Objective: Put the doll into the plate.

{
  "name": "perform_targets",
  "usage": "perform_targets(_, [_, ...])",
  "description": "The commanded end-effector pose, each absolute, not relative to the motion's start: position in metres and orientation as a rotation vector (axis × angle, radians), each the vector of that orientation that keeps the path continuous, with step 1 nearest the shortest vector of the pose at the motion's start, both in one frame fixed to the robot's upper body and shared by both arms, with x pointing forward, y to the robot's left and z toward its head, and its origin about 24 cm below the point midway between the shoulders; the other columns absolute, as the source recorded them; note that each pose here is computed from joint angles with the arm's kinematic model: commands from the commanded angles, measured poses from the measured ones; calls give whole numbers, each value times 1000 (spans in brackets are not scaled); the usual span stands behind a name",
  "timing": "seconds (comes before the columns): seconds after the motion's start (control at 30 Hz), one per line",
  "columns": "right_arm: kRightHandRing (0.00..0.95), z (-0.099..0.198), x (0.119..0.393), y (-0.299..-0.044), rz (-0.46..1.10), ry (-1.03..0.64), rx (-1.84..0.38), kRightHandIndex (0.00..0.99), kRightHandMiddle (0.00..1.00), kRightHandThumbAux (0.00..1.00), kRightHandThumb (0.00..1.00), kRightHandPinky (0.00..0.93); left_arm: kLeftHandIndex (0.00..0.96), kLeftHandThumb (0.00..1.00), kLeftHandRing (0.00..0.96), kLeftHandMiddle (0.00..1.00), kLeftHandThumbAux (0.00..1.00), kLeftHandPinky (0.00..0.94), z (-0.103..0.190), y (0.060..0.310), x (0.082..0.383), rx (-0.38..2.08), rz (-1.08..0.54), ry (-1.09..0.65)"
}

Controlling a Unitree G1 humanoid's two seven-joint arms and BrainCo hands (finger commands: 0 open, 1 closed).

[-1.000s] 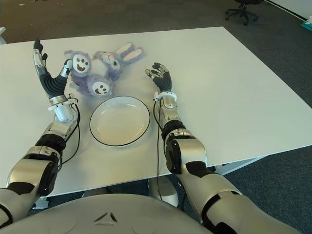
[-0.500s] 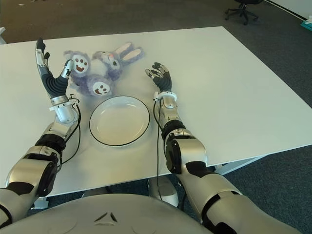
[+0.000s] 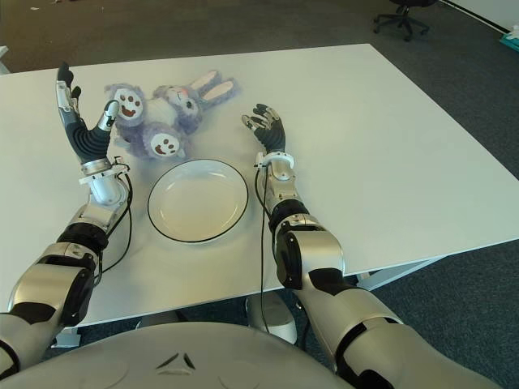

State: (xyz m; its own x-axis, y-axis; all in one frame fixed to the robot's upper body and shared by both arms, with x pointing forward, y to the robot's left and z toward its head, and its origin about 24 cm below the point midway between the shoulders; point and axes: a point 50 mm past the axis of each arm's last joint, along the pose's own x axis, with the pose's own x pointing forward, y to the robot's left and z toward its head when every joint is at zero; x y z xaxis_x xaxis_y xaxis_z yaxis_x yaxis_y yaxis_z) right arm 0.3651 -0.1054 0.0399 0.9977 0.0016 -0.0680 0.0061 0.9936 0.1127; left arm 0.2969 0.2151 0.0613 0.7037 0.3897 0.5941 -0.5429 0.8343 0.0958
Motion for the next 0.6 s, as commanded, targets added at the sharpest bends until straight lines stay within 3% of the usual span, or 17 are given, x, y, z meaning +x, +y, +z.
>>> perform_targets(0.03, [243,-39,317,-113,-43,426,116,200,230,805,309,271,0,58,33,40,458,37,-61,224,198,355,528,-22])
perform_targets(0.6, [250,-38,318,-112,-35,423,118,197,238,795,301,268,0,59,59,62,415,67,-60,227,195,348,541,-46])
